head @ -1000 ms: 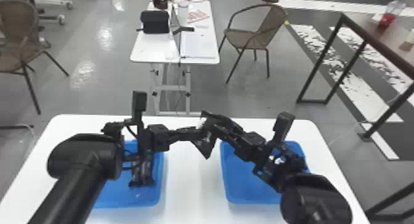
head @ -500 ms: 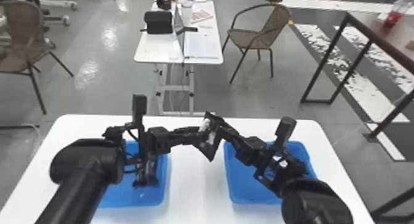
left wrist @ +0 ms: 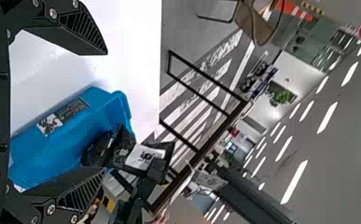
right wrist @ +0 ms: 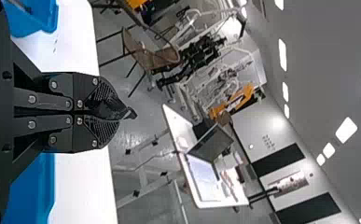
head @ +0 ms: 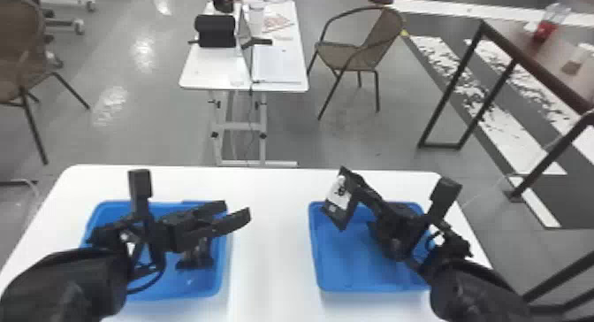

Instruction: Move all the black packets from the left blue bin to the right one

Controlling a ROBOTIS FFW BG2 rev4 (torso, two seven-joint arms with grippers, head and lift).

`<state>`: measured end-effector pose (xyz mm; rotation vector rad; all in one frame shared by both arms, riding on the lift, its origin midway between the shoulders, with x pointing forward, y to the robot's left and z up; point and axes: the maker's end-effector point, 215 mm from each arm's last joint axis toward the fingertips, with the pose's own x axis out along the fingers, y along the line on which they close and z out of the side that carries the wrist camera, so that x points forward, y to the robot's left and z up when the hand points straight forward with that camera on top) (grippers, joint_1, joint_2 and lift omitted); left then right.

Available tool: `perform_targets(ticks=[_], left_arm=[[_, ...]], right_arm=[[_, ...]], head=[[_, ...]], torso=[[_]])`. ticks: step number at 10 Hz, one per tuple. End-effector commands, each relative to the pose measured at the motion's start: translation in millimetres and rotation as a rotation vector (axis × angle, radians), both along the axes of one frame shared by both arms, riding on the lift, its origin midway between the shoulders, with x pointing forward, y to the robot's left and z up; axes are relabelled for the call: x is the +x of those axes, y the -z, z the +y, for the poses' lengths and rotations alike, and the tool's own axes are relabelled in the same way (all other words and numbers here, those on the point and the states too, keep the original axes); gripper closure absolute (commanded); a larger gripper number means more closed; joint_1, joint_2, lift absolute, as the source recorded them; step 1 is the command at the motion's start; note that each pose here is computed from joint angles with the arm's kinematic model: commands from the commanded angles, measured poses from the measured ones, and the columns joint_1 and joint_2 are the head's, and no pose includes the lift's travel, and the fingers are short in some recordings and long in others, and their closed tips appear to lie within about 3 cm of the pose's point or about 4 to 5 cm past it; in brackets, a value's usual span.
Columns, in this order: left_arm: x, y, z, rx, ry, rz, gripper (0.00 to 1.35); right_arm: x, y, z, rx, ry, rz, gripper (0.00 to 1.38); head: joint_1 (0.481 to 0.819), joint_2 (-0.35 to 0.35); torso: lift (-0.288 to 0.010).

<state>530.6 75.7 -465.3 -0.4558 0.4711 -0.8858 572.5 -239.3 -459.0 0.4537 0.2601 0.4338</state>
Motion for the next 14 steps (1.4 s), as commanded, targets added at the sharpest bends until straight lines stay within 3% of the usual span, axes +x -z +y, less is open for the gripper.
perform_targets(ticks=[1,2,3,4,5,7,9,14], left_arm=[[-12,6,41,0.017,-0.092,-0.006,0.12],[-16,8,67,0.058,-0.16,-0.026,0.11],[-23,15,88,0.104,-0.216,-0.031,0.11],[-32,26,102,0.127,-0.259,-0.011,0.11],[-37,38,112,0.146,-0.304,0.018,0.11],[-38,61,134,0.246,-0.349,0.066,0.11],[-26,79,145,0.322,-0.37,0.104,0.12],[6,118,119,0.411,-0.317,0.224,0.17]], right_arm=[[-7,37,-49,-0.054,0.074,0.074,1.28],[-14,61,-75,-0.095,0.122,0.128,1.25],[-20,75,-99,-0.116,0.191,0.153,0.93],[-22,81,-116,-0.126,0.242,0.167,0.39],[-20,69,-127,-0.102,0.287,0.117,0.04],[-7,20,-121,-0.009,0.335,-0.018,0.17],[-8,-15,-107,0.029,0.336,-0.097,0.24],[-17,-42,-84,0.09,0.301,-0.155,0.24]], head=[[0.695,-0.159],[0.695,-0.166],[0.695,-0.172],[0.695,-0.176],[0.695,-0.182],[0.695,-0.18],[0.695,-0.155],[0.695,-0.125]], torso=[[0.0],[0.0],[0.0],[0.0],[0.0],[0.0],[0.0],[0.0]])
